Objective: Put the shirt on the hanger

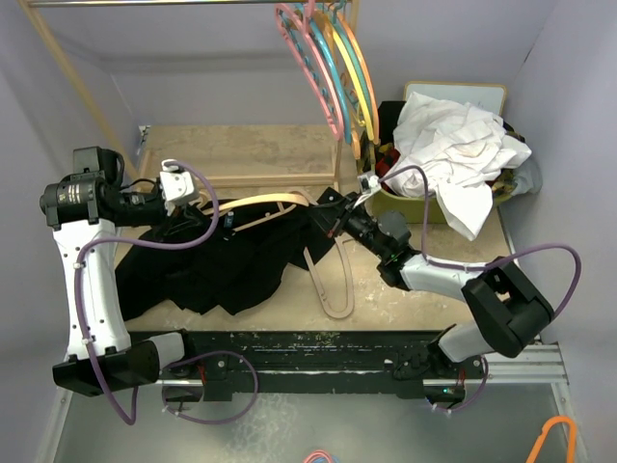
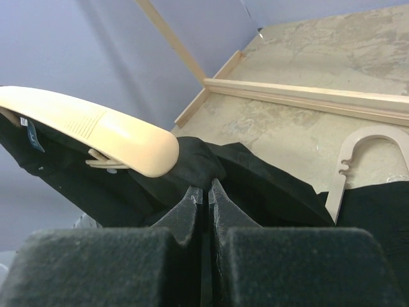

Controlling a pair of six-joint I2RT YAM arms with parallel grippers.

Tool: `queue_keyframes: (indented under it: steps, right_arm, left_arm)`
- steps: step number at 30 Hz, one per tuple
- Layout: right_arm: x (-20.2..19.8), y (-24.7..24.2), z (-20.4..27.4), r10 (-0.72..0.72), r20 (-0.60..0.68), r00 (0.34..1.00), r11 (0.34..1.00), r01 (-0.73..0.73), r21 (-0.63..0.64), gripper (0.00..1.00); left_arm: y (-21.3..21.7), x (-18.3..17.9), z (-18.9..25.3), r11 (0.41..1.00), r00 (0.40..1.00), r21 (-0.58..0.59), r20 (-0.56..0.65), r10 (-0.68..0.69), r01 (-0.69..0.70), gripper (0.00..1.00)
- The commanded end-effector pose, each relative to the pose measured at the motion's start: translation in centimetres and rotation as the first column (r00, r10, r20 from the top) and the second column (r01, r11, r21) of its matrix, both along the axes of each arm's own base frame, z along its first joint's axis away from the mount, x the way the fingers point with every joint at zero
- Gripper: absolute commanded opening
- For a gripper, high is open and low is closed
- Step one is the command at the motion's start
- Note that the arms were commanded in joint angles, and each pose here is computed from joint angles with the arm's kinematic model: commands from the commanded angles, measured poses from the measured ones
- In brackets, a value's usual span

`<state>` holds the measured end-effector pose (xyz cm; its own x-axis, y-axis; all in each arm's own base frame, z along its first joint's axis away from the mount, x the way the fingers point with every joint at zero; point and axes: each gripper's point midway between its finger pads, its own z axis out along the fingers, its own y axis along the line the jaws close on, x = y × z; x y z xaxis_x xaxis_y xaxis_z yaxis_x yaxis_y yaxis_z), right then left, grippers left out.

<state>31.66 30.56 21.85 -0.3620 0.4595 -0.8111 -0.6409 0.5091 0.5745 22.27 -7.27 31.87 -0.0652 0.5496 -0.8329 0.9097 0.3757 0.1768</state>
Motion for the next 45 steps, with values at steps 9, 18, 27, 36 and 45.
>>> queue_keyframes:
  steps: [9,18,27,36,45]
  right_arm:
    - [4.8,-3.2,1.6,-0.136,0.005,0.991,0.989,0.136,-0.055,0.00]
    - [5.2,-2.8,1.0,-0.101,-0.014,0.995,0.994,0.100,-0.040,0.00]
    - [4.3,-3.5,1.1,-0.106,-0.073,0.992,0.987,0.096,-0.132,0.00]
    - [3.8,-6.4,3.8,-0.228,-0.157,0.961,0.927,0.165,-0.335,0.00]
    - [4.0,-4.4,5.4,-0.111,-0.149,0.983,0.927,0.048,-0.373,0.00]
  left_arm:
    - [-0.2,-0.6,2.3,1.000,0.992,0.028,0.129,-0.017,0.013,0.00]
    - [0.1,-0.4,1.9,0.998,0.991,0.062,0.134,-0.025,0.017,0.00]
    - [3.8,1.4,-1.4,0.963,0.991,0.255,0.120,0.061,-0.090,0.00]
    - [3.6,1.5,-3.5,0.948,0.997,0.315,0.071,0.029,-0.050,0.00]
    - [2.6,4.0,-2.3,0.945,0.987,0.295,0.111,0.114,-0.142,0.00]
